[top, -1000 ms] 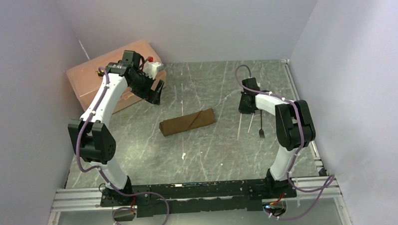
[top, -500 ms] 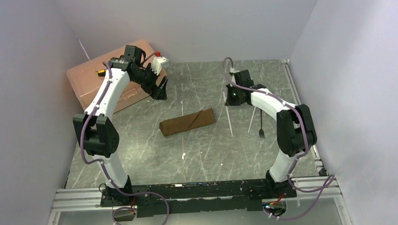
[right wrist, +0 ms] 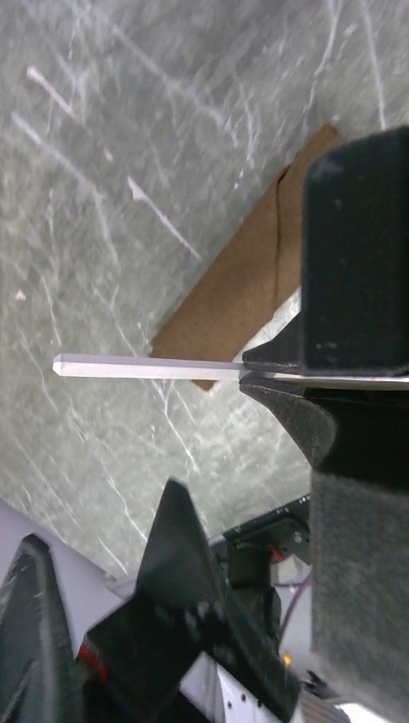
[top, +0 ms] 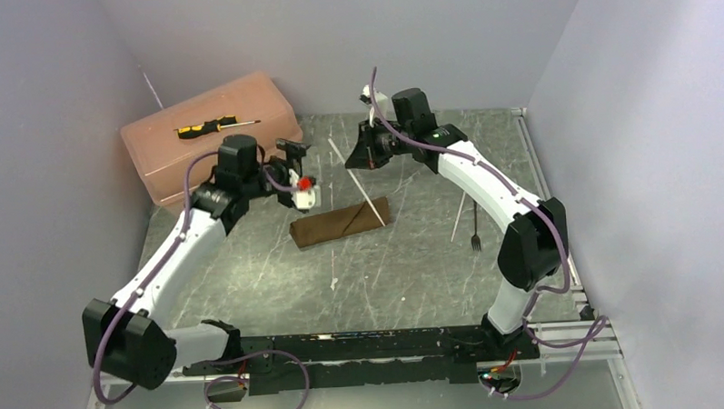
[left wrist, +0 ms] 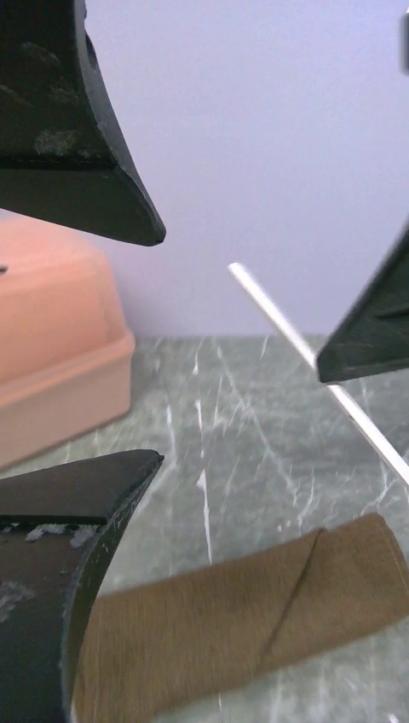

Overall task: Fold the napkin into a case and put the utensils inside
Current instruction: Pass from the right arm to the left

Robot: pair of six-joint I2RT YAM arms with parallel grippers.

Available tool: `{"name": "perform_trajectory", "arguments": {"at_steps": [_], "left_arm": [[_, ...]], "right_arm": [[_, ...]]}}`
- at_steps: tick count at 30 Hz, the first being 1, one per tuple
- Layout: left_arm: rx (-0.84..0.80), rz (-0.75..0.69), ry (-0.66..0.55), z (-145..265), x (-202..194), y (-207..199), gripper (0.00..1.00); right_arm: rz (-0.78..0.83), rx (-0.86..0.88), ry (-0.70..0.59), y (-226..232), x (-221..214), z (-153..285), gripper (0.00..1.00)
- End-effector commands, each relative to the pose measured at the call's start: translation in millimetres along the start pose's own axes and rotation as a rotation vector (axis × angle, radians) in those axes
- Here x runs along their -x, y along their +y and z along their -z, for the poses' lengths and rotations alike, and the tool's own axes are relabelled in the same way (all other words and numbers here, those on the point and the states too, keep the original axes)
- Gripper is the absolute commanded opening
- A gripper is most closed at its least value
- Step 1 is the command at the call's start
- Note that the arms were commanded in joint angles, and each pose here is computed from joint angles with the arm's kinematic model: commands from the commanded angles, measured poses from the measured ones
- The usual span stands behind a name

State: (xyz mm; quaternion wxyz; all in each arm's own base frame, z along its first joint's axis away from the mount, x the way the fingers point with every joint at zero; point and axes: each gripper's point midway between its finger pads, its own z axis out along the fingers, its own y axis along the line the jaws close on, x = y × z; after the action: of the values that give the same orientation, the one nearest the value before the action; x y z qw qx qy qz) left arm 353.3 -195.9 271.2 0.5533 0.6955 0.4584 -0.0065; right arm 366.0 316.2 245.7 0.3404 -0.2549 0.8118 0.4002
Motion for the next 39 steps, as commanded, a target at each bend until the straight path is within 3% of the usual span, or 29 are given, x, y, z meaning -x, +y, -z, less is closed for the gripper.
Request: {"name": "perform_trajectory", "arguments": {"at_steps": [1,12,20,23,26,29,34,37,39], "left_arm": [[0.221,-0.41,-0.063,8.1,27.3,36.8,0.95],[0.19,-0.617,-0.133,3.1,39.6,-0.9,0.95],[0.086,-0.612,-0.103,-2.4,29.2,-24.5,0.72],[0.062,-0.596,-0.083,-4.0,24.6,-29.5,0.58],[0.04,-0.589,-0.052,-6.0,18.4,-33.8,0.37],[0.035,-0.585,-0.037,-7.9,16.3,-35.0,0.06],[0.037,-0.568,-0.009,-9.6,14.2,-34.6,0.03],[0.03,-0.547,0.037,-8.6,6.5,-35.6,0.03],[0.018,-0.523,0.076,-7.9,-1.2,-38.4,0.03]], "right_arm": [[0.014,0.111,0.052,30.4,0.1,0.3,0.0],[0.037,0.217,0.189,70.4,-23.6,-23.8,0.0],[0.057,0.255,0.203,87.9,-25.0,-32.2,0.0],[0.064,0.262,0.209,91.1,-25.1,-34.6,0.0],[0.069,0.269,0.207,92.6,-24.0,-35.9,0.0],[0.071,0.28,0.208,94.3,-23.3,-36.6,0.0],[0.088,0.234,0.217,85.1,-26.8,-35.9,0.0],[0.128,0.153,0.204,69.5,-28.9,-23.4,0.44],[0.186,0.085,0.199,59.8,-31.3,-8.3,0.61]]}}
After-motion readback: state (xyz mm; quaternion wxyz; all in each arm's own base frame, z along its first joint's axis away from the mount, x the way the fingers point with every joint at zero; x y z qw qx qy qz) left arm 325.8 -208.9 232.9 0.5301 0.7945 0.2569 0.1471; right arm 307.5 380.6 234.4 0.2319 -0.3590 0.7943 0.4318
